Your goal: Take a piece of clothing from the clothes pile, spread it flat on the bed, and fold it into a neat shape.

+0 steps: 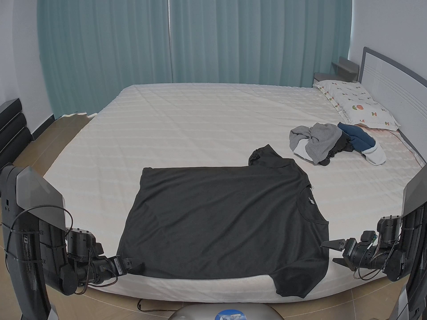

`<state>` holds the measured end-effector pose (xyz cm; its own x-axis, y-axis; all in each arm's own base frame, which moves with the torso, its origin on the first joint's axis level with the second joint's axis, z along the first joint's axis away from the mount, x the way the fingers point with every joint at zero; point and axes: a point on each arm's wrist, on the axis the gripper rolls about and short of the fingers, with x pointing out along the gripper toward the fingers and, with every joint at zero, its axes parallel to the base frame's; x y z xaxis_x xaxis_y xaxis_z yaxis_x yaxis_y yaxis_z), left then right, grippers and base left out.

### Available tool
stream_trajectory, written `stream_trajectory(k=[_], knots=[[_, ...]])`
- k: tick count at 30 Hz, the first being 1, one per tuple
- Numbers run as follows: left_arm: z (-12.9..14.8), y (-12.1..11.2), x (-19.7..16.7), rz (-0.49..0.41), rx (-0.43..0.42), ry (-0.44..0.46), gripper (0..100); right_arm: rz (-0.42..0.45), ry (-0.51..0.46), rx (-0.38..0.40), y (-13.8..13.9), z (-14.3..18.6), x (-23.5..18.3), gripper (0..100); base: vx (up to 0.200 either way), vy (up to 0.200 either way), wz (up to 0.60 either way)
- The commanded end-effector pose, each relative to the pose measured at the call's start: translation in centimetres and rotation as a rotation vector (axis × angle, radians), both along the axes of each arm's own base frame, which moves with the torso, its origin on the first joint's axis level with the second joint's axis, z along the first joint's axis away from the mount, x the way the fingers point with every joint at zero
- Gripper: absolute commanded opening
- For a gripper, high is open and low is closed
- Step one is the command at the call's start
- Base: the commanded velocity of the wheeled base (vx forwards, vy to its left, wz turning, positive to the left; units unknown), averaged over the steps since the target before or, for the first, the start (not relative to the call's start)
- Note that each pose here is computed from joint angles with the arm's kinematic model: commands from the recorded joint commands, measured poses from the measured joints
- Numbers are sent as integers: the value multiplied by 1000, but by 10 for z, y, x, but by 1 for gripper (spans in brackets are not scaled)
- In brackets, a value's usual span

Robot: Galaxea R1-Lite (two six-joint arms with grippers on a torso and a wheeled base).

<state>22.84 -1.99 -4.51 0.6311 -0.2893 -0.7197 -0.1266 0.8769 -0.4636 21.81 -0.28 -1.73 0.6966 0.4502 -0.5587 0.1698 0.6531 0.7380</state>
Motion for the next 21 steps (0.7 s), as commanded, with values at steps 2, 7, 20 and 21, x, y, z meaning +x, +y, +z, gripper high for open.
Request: stream_trajectory(k=[2,7,20,21], knots=[[-1,0,2,1,-2,0,100,0,2,0,0,1,-3,100,0,0,0],[-1,0,0,3,-6,6,0,0,3,0,0,1,-3,100,0,0,0],[-1,4,-6,34,-11,29,0,2,-5,-16,0,1,-3,100,0,0,0],[-1,4,-6,34,-11,29,0,2,-5,-16,0,1,-3,100,0,0,0]])
